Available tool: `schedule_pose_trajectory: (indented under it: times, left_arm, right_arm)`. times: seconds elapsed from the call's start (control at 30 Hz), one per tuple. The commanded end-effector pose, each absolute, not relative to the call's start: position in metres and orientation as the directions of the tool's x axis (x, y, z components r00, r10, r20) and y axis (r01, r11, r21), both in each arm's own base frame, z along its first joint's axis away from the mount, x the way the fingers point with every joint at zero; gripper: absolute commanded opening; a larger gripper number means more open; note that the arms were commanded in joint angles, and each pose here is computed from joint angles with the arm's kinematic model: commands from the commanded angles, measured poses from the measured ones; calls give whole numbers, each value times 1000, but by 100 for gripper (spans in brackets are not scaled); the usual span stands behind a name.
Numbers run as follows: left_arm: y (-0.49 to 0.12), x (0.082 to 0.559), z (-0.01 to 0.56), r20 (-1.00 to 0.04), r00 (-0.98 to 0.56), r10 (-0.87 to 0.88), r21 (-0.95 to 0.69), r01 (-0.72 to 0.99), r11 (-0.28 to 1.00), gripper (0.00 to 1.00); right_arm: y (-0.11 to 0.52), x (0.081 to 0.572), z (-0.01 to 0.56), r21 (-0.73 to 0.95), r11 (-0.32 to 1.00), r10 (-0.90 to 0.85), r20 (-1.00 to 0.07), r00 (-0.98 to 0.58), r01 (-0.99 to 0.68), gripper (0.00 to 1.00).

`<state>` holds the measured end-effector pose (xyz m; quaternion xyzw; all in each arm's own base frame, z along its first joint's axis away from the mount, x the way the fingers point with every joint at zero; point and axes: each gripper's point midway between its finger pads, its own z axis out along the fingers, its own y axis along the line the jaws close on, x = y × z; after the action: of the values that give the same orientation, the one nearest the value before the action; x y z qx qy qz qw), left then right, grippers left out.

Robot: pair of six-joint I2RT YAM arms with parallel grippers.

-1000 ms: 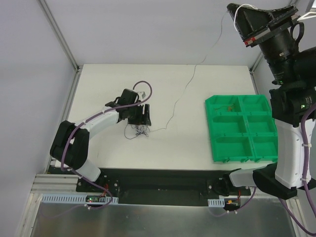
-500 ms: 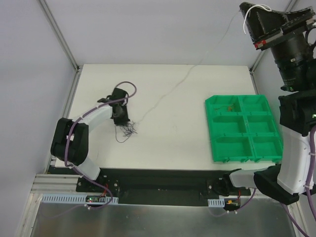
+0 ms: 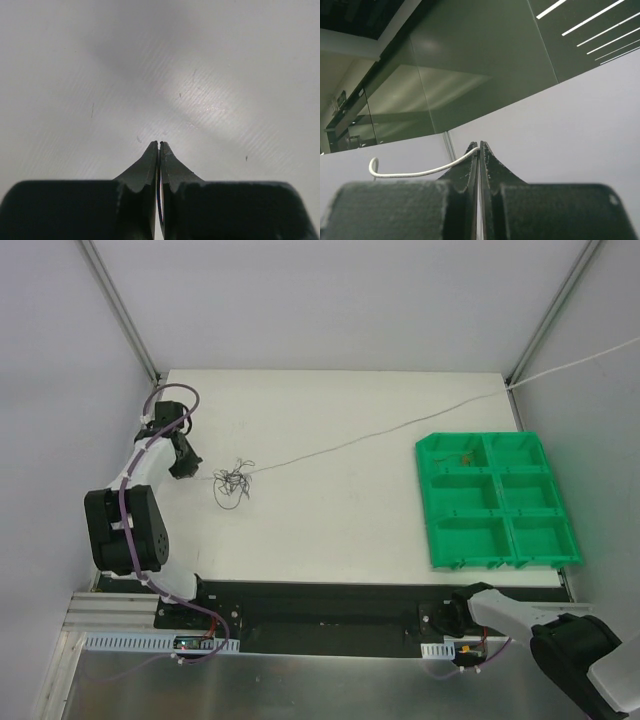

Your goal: Untangle the cables

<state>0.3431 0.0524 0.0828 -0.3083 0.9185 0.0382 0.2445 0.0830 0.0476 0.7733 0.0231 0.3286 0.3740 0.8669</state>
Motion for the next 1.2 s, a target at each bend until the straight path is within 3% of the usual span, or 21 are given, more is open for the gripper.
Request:
schedule_pose_trajectory:
  times: [0.0,0.27,0.53,0.73,0.83,0.97,1.03,1.17]
  left_arm:
    - [73,348,82,-468,-711,-525,-23,-584,812,0]
    - [129,362,86,-477,-637,-605,-37,-674,738,0]
    - [161,391,95,-497,-615,-612,-43,-687,725,0]
    - [163,415,117,-529,-596,-604,-96,-665,740,0]
    - [149,429,143,-539,-575,-615,-199,-623,756,0]
    - [83,437,186,-441,-570,-693,-500,-485,718,0]
    - [52,434,209,-407,-563,-719,-582,-447,679,0]
    - [-16,424,264,-453,-604,-656,-653,-277,705,0]
  right_arm:
    - [55,128,763,314,762,621,-603,501,-566,0]
    - [36,107,776,271,815,564,-575,593,-512,0]
    - [-7,58,794,252,853,520,-470,713,-457,0]
    - [35,114,773,265,823,552,-579,599,-502,0]
    - [79,177,734,293,809,544,-702,459,-510,0]
    - [168,251,648,392,678,568,-817,105,-622,0]
    - [214,283,590,457,608,525,-845,-102,-649,0]
    - [271,311,464,547,559,330,-836,-438,-623,0]
